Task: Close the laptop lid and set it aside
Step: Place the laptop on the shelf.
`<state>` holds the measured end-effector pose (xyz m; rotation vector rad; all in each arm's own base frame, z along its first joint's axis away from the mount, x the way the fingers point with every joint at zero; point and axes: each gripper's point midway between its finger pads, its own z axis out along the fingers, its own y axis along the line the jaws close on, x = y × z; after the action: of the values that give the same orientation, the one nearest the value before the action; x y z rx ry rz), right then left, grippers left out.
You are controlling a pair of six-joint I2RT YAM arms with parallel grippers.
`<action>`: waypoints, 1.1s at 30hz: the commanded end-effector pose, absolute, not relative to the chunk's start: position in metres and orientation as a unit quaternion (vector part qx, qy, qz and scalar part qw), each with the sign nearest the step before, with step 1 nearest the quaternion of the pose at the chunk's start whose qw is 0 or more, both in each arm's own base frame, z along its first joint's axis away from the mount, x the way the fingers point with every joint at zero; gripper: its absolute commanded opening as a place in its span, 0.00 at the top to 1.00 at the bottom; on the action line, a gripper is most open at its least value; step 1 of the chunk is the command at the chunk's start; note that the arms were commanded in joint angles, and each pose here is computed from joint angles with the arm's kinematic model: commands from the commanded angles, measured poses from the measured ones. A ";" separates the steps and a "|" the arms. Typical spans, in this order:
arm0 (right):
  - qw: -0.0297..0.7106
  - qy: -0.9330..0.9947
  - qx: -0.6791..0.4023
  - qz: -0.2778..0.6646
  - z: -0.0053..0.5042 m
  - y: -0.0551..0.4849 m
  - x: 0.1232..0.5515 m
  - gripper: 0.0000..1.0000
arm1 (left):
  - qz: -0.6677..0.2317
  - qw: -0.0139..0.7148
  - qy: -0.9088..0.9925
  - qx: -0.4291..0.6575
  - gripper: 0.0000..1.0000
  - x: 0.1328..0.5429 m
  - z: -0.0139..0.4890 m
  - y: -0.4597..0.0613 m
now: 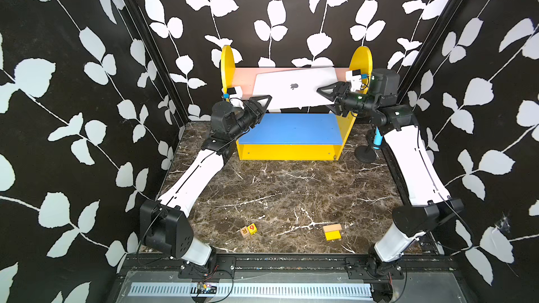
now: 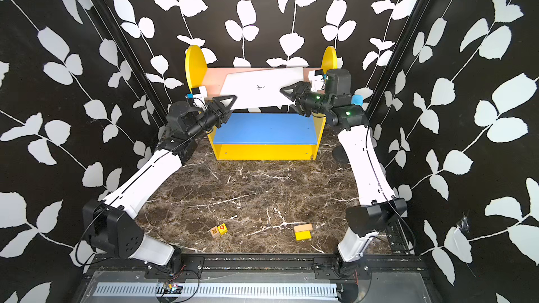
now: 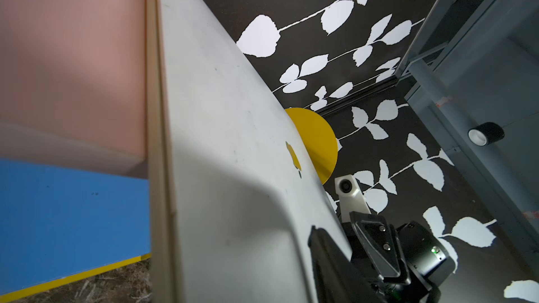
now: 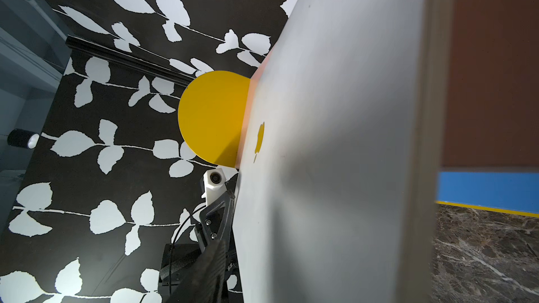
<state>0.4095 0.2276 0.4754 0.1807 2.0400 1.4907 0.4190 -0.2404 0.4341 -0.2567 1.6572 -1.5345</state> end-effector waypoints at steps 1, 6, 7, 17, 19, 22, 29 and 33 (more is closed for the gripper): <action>0.328 0.745 0.022 0.580 0.506 0.235 0.402 0.48 | -0.622 0.436 0.645 -0.077 0.39 0.413 0.455 -0.242; 0.323 0.755 0.029 0.571 0.499 0.233 0.410 0.48 | -0.622 0.437 0.646 -0.077 0.25 0.414 0.457 -0.241; 0.322 0.757 0.031 0.568 0.498 0.232 0.411 0.48 | -0.622 0.437 0.646 -0.076 0.22 0.414 0.458 -0.240; 0.325 0.775 0.054 0.540 0.493 0.216 0.430 0.44 | -0.612 0.441 0.653 -0.066 0.03 0.413 0.466 -0.241; 0.326 0.776 0.057 0.537 0.494 0.213 0.433 0.43 | -0.609 0.443 0.655 -0.065 0.02 0.413 0.468 -0.240; 0.326 0.780 0.063 0.530 0.491 0.209 0.439 0.42 | -0.608 0.444 0.655 -0.068 0.02 0.416 0.470 -0.238; 0.328 0.790 0.072 0.514 0.481 0.200 0.445 0.38 | -0.607 0.446 0.654 -0.076 0.02 0.421 0.473 -0.233; 0.334 0.794 0.080 0.502 0.477 0.191 0.449 0.36 | -0.607 0.447 0.652 -0.079 0.02 0.423 0.476 -0.230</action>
<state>0.4467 0.2002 0.4514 0.2865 2.1742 1.3528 0.4269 -0.2323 0.4565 -0.2301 1.6494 -1.4988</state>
